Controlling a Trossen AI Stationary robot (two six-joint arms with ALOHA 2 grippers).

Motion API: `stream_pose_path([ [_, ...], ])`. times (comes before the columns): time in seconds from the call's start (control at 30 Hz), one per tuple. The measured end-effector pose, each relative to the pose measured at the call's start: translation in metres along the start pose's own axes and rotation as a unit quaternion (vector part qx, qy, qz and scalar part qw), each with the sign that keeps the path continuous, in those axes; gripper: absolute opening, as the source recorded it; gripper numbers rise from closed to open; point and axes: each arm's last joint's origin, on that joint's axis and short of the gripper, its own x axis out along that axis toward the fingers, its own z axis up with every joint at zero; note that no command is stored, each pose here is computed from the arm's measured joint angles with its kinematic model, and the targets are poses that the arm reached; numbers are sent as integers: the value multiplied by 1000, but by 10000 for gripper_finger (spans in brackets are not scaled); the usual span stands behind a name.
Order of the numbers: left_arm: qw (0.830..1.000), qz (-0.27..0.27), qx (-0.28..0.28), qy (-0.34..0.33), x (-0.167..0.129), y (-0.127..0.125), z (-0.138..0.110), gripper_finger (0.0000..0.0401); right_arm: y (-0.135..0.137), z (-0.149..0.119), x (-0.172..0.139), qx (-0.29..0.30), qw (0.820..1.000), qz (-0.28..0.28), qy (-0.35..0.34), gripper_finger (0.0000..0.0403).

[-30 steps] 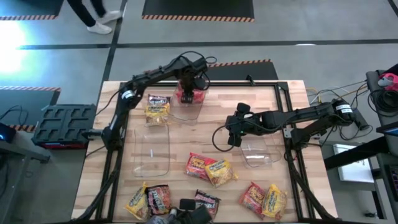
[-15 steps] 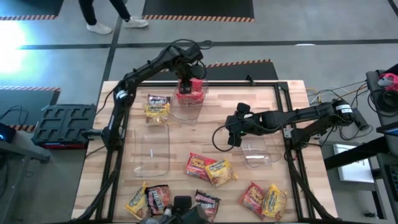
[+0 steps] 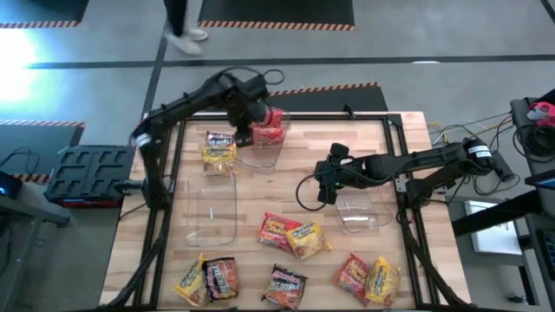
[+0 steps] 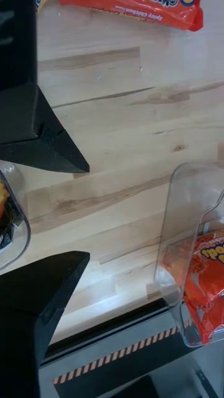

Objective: Sort Maruchan noodles
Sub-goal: Put the top right yellow pack noodle into the bottom left transparent bin

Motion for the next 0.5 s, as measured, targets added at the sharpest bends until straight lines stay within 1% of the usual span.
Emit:
stream_pose_path([
  [0.17,998,29,-46,-43,1,-38,-44,168,0,0,0,0,1000,0,0,208],
  [0.23,994,46,-74,-69,7,-51,-62,168,0,0,0,0,1000,0,-1,208],
  [0.37,980,65,-140,-127,20,-72,-95,168,0,0,0,1,1000,0,-1,208],
  [0.5,963,74,-200,-166,38,-80,-123,168,0,0,0,1,1000,0,-1,208],
])
